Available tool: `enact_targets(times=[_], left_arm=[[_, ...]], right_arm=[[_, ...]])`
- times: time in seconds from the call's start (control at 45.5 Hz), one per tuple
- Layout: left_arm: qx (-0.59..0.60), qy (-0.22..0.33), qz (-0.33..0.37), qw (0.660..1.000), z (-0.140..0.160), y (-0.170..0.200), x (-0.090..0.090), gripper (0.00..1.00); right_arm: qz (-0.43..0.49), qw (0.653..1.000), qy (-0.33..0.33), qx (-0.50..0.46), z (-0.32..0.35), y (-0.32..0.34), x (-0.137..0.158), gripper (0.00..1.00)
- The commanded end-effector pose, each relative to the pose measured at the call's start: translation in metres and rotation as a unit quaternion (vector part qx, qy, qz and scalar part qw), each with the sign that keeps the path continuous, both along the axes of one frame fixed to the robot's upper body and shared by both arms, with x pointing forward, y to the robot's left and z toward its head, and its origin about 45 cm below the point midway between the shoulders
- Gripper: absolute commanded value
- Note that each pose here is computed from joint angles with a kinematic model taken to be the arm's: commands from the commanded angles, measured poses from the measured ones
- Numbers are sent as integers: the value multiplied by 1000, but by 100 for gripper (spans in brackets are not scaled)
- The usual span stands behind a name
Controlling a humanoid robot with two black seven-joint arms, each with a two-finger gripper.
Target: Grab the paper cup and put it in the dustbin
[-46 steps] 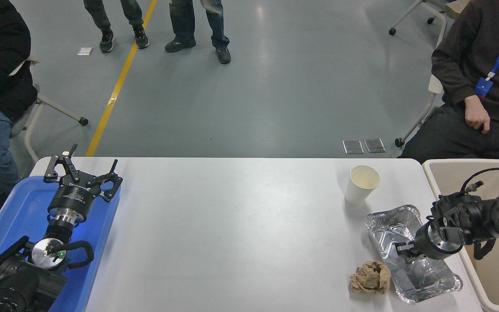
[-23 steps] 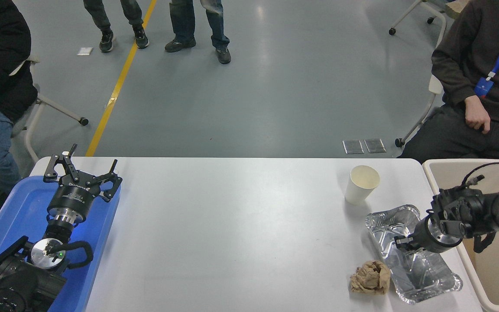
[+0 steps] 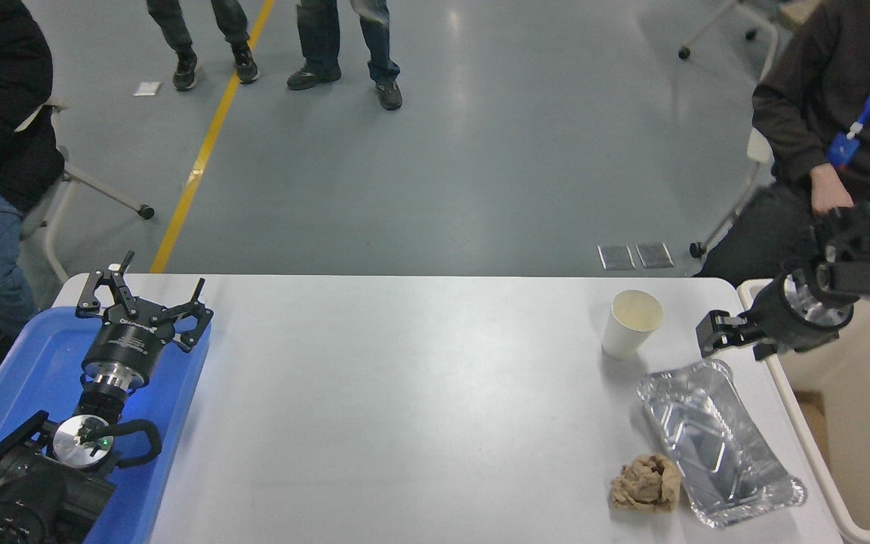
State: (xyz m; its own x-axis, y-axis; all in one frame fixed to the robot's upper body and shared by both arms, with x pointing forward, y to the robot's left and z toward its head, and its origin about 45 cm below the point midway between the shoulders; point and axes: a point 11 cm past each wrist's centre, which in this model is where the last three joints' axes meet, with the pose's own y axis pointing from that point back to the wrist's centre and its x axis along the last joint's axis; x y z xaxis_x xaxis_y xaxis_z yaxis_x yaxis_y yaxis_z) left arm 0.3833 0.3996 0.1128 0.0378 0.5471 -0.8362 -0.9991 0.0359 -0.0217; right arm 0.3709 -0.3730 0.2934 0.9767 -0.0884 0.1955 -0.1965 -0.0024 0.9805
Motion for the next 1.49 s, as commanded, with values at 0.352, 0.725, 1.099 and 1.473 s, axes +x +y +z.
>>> enact_targets(times=[0.352, 0.725, 1.099, 1.473], left_arm=[[1, 0, 0, 1000, 0, 1, 0, 99], [2, 0, -2, 1000, 0, -1, 0, 99], [0, -1, -2, 1000, 1, -1, 1, 99], [2, -1, -3, 1000, 1, -1, 1, 99]], right_arm=[[97, 995, 6, 3, 130, 80, -53, 100], [103, 995, 17, 9, 118, 83, -48, 100], [105, 991, -81, 1, 49, 70, 33, 100], [77, 978, -183, -65, -108, 18, 68, 100]])
